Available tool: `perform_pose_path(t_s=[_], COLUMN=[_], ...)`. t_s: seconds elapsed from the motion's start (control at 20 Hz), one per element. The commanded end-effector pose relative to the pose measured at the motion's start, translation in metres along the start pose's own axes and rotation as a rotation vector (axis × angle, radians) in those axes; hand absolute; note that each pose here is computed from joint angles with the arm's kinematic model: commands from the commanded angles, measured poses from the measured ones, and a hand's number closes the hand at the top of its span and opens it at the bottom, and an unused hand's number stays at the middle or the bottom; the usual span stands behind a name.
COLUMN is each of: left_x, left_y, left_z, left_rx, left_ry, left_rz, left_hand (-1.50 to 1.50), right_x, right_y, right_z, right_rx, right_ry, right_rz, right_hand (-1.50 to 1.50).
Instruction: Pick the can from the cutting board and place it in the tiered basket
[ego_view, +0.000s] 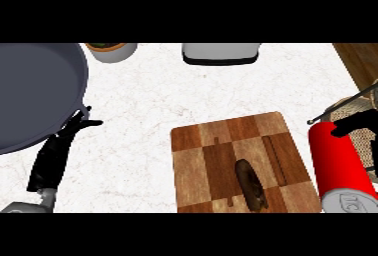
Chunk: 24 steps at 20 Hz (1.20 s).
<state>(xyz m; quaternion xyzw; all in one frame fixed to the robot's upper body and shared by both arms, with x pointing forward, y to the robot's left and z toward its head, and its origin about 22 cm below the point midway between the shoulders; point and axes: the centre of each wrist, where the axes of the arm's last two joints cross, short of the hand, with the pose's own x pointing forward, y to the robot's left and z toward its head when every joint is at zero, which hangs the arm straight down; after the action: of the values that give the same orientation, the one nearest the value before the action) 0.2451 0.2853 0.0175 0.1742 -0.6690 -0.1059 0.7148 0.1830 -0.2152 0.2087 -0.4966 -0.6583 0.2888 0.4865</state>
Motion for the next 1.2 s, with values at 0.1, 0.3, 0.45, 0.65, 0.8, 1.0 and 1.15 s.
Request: perform_pose_path(t_s=[0.1, 0.3, 0.45, 0.65, 0.8, 1.0, 1.15], left_x=[0.018, 0.026, 0.009, 0.021, 0.010, 0.012, 0.013], left_y=[0.011, 0.025, 0.019, 0.015, 0.016, 0.014, 0.025], left_z=[-0.027, -0.031, -0.031, -0.017, -0.034, -0.031, -0.036], left_rx=[0.055, 0.048, 0.053, 0.048, 0.058, 0.048, 0.048], left_ry=[-0.056, -0.061, -0.046, -0.037, -0.056, -0.050, -0.062], left_rz=[-0.019, -0.011, -0.022, -0.013, -0.018, -0.007, -0.021], left_hand=[0.00, 0.00, 0.00, 0.00, 0.00, 0.00, 0.00], right_x=[-0.032, -0.069, -0.086, -0.113, -0.127, -0.159, -0.166], right_y=[-0.033, -0.035, -0.055, -0.072, -0.070, -0.047, -0.043], right_z=[-0.021, -0.046, -0.059, -0.071, -0.084, -0.093, -0.092], right_rx=[0.043, 0.004, -0.029, -0.016, 0.025, 0.112, 0.160], right_ry=[-0.055, 0.001, 0.024, 0.024, -0.022, 0.001, -0.006], right_rz=[-0.015, 0.188, 0.247, 0.263, 0.245, 0.228, 0.157], right_hand=[1.50, 1.50, 1.50, 1.50, 1.50, 1.50, 1.50])
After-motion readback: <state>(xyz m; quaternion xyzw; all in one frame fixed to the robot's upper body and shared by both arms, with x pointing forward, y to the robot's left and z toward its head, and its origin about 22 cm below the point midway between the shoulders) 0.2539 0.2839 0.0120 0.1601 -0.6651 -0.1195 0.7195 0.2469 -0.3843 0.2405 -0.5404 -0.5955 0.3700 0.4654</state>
